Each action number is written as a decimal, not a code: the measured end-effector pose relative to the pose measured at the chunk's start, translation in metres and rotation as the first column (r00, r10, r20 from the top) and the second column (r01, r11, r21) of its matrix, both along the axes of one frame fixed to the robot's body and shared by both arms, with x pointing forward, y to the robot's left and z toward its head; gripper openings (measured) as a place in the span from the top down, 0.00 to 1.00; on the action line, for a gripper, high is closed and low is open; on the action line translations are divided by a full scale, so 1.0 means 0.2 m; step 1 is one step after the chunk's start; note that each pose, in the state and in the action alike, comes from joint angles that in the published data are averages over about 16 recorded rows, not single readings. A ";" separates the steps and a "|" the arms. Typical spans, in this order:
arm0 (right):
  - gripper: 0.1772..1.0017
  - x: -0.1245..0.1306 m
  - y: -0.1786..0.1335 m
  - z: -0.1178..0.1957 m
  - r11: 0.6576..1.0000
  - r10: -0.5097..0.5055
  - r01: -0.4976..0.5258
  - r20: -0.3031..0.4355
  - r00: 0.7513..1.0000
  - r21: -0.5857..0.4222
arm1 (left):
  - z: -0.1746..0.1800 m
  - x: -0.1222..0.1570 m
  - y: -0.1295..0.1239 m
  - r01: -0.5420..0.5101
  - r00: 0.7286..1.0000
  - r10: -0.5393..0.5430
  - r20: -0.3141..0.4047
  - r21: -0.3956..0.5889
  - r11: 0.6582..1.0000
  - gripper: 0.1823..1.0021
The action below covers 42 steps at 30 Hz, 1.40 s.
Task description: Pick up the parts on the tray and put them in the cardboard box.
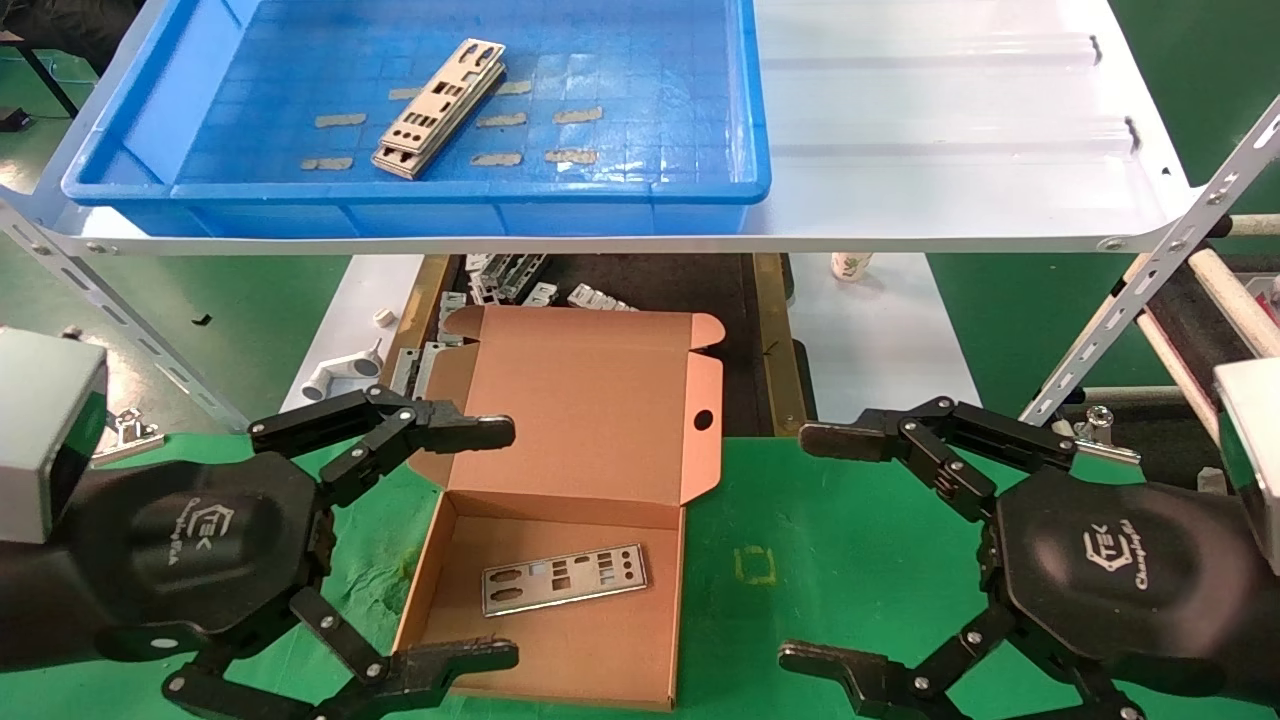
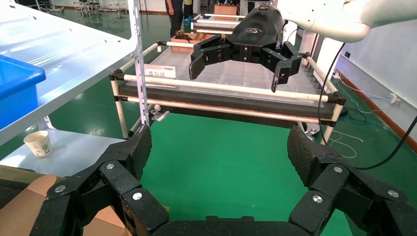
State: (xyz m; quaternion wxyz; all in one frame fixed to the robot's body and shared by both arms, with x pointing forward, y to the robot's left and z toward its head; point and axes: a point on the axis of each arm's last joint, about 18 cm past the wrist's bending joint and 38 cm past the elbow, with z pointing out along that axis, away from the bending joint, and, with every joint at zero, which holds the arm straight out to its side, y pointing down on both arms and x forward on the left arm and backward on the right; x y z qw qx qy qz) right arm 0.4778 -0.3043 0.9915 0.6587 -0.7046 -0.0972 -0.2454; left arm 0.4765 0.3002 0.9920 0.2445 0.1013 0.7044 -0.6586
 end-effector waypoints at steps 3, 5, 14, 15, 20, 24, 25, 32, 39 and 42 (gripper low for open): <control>0.00 0.00 0.00 0.00 1.000 0.000 0.000 0.000 1.000 0.000 | 0.00 0.00 0.00 0.000 1.000 0.000 0.000 0.000 1.000 0.00; 0.00 0.00 0.00 0.00 1.000 0.000 0.000 0.000 1.000 0.000 | 0.00 0.00 0.00 0.000 1.000 0.000 0.000 0.000 1.000 0.00; 0.00 0.00 0.00 0.00 1.000 0.000 0.000 0.000 1.000 0.000 | 0.00 0.00 0.00 0.000 1.000 0.000 0.000 0.000 1.000 0.00; 0.00 0.00 0.00 0.00 1.000 0.000 0.000 0.000 1.000 0.000 | 0.00 0.00 0.00 0.000 1.000 0.000 0.000 0.000 1.000 0.00; 0.00 0.00 0.00 0.00 1.000 0.000 0.000 0.000 1.000 0.000 | 0.00 0.00 0.00 0.000 1.000 0.000 0.000 0.000 1.000 0.00; 0.00 0.00 0.00 0.00 1.000 0.000 0.000 0.000 1.000 0.000 | 0.00 0.00 0.00 0.000 1.000 0.000 0.000 0.000 1.000 0.00; 0.00 0.00 0.00 0.00 1.000 0.000 0.000 0.000 1.000 0.000 | 0.00 0.00 0.00 0.000 1.000 0.000 0.000 0.000 1.000 0.00; 0.00 0.00 0.00 0.00 1.000 0.000 0.000 0.000 1.000 0.000 | 0.00 0.00 0.00 0.000 1.000 0.000 0.000 0.000 1.000 0.00; 0.00 0.00 0.00 0.00 1.000 0.000 0.000 0.000 1.000 0.000 | 0.00 0.00 0.00 0.000 1.000 0.000 0.000 0.000 1.000 0.00; 0.00 0.00 0.00 0.00 1.000 0.000 0.000 0.000 1.000 0.000 | 0.00 0.00 0.00 0.000 1.000 0.000 0.000 0.000 1.000 0.00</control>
